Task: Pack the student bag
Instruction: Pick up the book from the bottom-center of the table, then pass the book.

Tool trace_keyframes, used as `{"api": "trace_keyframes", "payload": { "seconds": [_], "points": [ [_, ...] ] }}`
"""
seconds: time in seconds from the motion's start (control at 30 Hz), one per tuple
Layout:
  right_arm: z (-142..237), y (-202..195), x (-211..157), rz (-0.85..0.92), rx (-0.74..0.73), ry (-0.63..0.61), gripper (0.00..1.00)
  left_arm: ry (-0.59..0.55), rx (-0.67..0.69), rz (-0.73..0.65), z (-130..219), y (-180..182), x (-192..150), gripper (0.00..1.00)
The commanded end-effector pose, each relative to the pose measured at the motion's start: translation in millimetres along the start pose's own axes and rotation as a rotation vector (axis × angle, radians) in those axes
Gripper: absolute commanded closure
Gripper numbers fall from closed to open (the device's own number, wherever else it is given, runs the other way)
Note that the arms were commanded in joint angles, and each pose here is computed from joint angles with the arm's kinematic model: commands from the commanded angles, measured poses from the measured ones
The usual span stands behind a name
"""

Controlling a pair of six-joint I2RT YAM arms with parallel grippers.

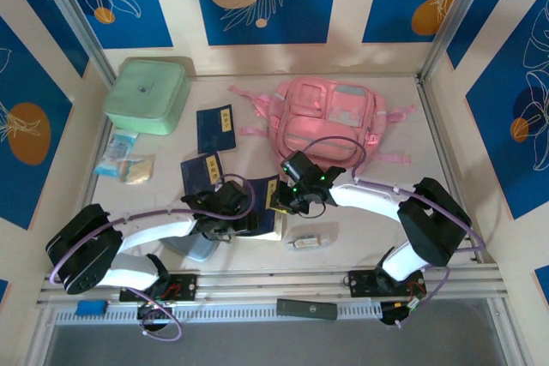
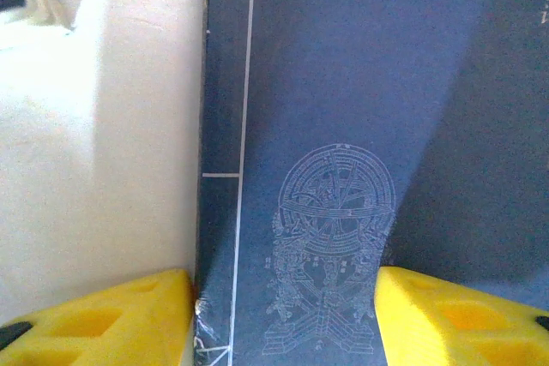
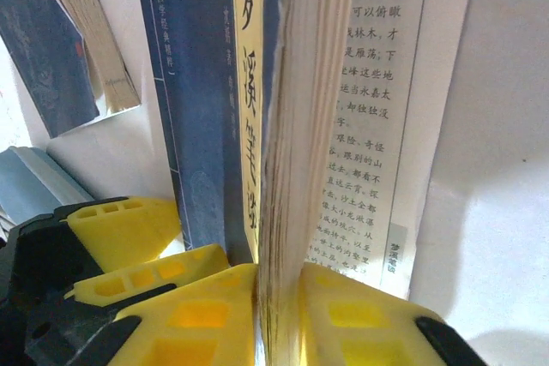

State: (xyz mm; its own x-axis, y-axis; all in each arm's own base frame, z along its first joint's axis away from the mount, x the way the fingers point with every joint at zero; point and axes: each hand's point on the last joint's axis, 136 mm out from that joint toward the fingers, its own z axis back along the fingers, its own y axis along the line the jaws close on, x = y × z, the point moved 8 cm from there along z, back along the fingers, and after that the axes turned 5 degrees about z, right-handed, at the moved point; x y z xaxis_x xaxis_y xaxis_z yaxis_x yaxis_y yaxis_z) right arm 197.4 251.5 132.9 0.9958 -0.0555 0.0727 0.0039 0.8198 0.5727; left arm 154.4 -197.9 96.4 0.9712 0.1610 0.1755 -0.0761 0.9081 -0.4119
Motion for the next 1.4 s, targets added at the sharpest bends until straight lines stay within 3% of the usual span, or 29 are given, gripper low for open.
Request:
{"api": "trace_keyframes", "payload": {
  "seconds": [0.0, 0.33, 0.63, 0.9, 1.13, 1.37],
  "points": [
    [4, 6, -3, 0.016, 0.055, 0.01, 0.85, 0.001, 0.041, -0.005, 0, 10, -6, 0.4],
    [21, 21, 0, 0.067, 0.125, -0.023, 0.99, -0.103, -0.088, 0.013, 30, 1, 4, 0.38],
    [68, 48, 10, 0.176, 0.245, -0.095, 1.0, -0.245, -0.142, -0.082, 101, 4, 20, 0.3],
    [116, 59, 19, 0.256, 0.394, -0.123, 1.0, -0.323, -0.421, -0.119, 148, -4, 35, 0.22],
    [147, 59, 28, 0.317, 0.548, -0.118, 1.0, -0.347, -0.661, -0.168, 161, -29, 49, 0.22],
    [167, 57, 33, 0.338, 0.655, -0.136, 1.0, -0.328, -0.687, -0.121, 149, -41, 66, 0.28]
  ]
}}
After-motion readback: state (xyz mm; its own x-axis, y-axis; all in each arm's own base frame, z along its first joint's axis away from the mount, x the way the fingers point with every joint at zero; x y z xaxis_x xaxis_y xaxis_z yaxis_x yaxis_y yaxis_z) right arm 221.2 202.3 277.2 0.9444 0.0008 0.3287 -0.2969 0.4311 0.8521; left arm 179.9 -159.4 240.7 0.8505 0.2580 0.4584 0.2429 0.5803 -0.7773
